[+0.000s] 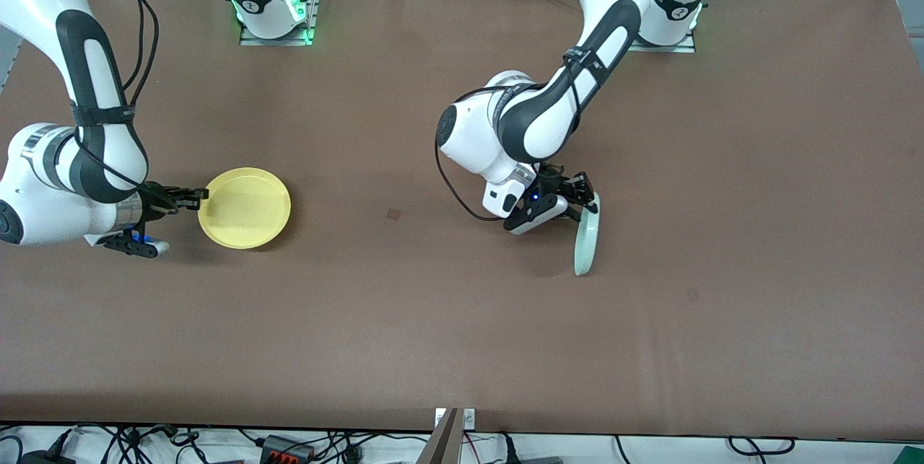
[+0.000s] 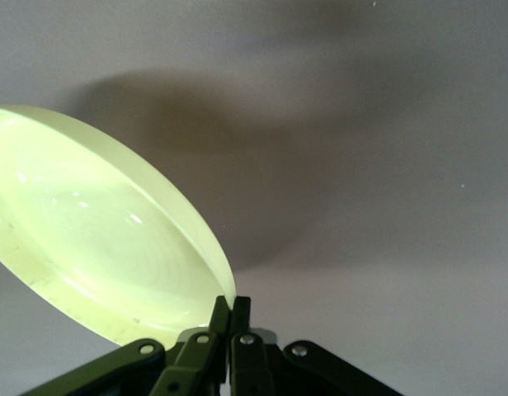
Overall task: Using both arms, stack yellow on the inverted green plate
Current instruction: 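Set the inverted green plate down mid-table while the right gripper lifts yellow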
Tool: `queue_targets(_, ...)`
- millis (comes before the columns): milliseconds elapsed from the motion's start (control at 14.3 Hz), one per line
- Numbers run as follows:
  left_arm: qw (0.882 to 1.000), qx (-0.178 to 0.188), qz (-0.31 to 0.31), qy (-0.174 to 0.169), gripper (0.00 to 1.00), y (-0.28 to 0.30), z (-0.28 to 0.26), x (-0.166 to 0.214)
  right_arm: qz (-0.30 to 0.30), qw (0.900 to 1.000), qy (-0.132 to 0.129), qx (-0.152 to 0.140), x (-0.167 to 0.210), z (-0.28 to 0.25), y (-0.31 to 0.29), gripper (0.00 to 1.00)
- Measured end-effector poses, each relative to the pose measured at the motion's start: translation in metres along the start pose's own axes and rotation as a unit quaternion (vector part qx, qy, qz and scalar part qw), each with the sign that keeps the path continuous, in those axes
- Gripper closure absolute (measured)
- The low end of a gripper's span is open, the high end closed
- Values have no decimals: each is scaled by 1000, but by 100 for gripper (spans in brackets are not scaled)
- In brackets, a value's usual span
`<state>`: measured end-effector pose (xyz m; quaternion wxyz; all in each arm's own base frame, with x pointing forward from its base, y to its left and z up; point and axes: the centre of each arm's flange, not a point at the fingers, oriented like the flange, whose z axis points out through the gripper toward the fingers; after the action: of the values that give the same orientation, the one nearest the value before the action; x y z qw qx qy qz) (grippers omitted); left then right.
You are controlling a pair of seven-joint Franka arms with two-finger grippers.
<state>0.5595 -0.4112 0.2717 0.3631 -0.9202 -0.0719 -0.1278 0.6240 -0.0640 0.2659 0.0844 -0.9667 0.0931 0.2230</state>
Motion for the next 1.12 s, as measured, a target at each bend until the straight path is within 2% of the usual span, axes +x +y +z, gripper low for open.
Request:
queue_targets(210, 995, -93, -13, -20, 20, 10, -20, 3, 0, 1000, 0, 0, 0, -1, 0, 97)
queue_targets(350, 983, -174, -33, -47, 1, 21, -36, 3, 0, 1000, 0, 0, 0, -1, 1, 97)
queue_targets(420, 975, -210, -47, -63, 0, 20, -45, 7, 0, 1000, 0, 0, 0, -1, 1, 97)
queue_targets(561, 961, -251, -74, -93, 0, 7, -57, 20, 0, 1000, 1, 0, 0, -3, 0, 97)
queue_targets(771, 951, -277, -92, -102, 0, -23, -72, 40, -6, 1000, 2, 1, 0, -15, -5, 97)
queue_targets(911, 953, -279, -74, -92, 0, -52, -64, 63, -14, 1000, 0, 6, -2, -23, -17, 97)
queue_targets(1121, 963, -247, -7, -105, 0, -114, -16, 103, -26, 999, -6, 45, -4, -19, -59, 97)
